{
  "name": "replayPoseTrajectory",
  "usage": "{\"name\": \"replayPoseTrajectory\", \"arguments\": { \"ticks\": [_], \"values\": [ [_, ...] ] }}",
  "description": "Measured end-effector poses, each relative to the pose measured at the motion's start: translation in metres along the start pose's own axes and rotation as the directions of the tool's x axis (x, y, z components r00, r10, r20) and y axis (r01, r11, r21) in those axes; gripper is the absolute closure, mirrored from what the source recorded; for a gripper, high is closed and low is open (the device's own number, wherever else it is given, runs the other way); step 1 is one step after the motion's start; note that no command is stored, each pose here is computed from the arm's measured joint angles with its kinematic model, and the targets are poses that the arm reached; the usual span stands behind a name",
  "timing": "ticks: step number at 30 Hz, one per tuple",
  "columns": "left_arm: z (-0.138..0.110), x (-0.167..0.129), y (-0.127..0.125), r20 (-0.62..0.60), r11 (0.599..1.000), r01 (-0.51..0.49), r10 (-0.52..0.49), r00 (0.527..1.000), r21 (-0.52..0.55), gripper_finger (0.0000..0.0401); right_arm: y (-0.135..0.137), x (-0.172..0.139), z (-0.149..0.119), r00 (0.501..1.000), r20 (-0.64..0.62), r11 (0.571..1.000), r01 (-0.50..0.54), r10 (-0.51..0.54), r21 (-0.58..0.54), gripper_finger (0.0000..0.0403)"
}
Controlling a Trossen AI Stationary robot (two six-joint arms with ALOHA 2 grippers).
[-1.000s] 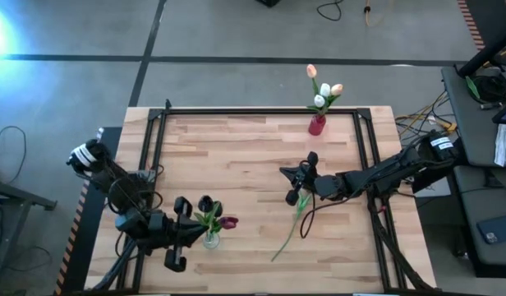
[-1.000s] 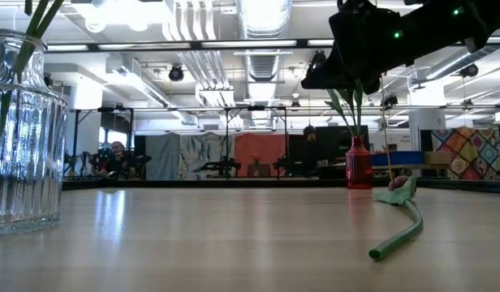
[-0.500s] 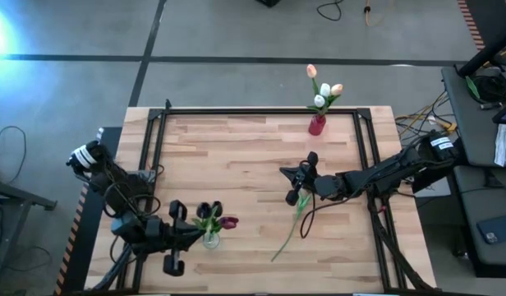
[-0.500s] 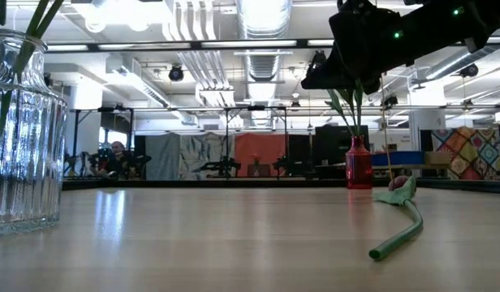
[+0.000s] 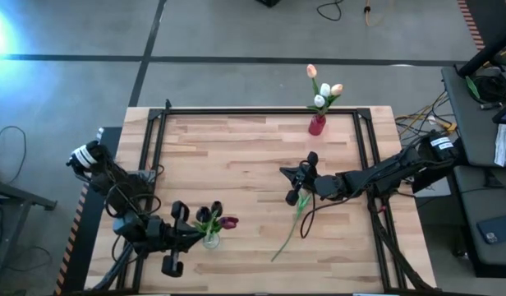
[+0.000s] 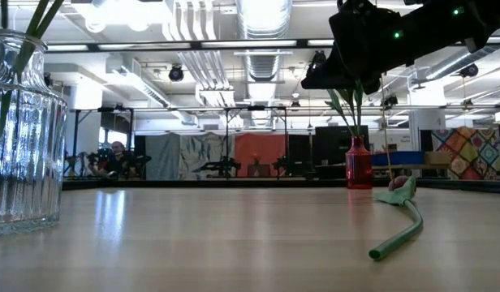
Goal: Sort flowers into vase by color
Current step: Put the black flower into the transparent vase
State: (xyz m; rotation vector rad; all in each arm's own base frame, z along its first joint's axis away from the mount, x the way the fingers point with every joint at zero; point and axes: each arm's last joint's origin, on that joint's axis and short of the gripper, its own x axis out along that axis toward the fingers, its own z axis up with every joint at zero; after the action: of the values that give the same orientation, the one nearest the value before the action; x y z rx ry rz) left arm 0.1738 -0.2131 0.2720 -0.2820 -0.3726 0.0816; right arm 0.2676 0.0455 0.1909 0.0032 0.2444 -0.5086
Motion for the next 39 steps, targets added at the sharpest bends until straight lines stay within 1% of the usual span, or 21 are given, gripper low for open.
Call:
{"name": "replayPoseTrajectory", "arguments": {
  "ticks": [3, 18, 25, 32, 39],
  "values": [
    [-0.001, 0.001, 0.001, 0.008, 1.000, 0.016, -0.016, 1.000, 0.004, 0.0401, 0.000, 0.000, 0.000, 1.000, 0.000, 1.000, 0.000, 0.000, 0.000, 0.0394],
    [-0.007, 0.001, 0.002, -0.003, 1.000, 0.015, -0.015, 1.000, 0.023, 0.0401, 0.000, 0.000, 0.000, 1.000, -0.001, 1.000, -0.001, 0.001, -0.001, 0.0394],
    [-0.009, 0.000, 0.003, -0.009, 0.999, 0.012, -0.012, 1.000, 0.033, 0.0383, 0.000, 0.000, 0.000, 1.000, -0.001, 1.000, -0.002, 0.002, -0.001, 0.0394],
    [-0.011, -0.002, 0.006, -0.016, 0.999, 0.016, -0.015, 1.000, 0.044, 0.0397, 0.000, 0.000, 0.000, 1.000, -0.001, 1.000, -0.002, 0.002, -0.001, 0.0394],
    [-0.013, -0.002, 0.006, -0.024, 0.999, 0.013, -0.011, 1.000, 0.052, 0.0368, 0.000, 0.000, 0.000, 1.000, -0.001, 1.000, -0.002, 0.002, -0.001, 0.0394]
  ]
}}
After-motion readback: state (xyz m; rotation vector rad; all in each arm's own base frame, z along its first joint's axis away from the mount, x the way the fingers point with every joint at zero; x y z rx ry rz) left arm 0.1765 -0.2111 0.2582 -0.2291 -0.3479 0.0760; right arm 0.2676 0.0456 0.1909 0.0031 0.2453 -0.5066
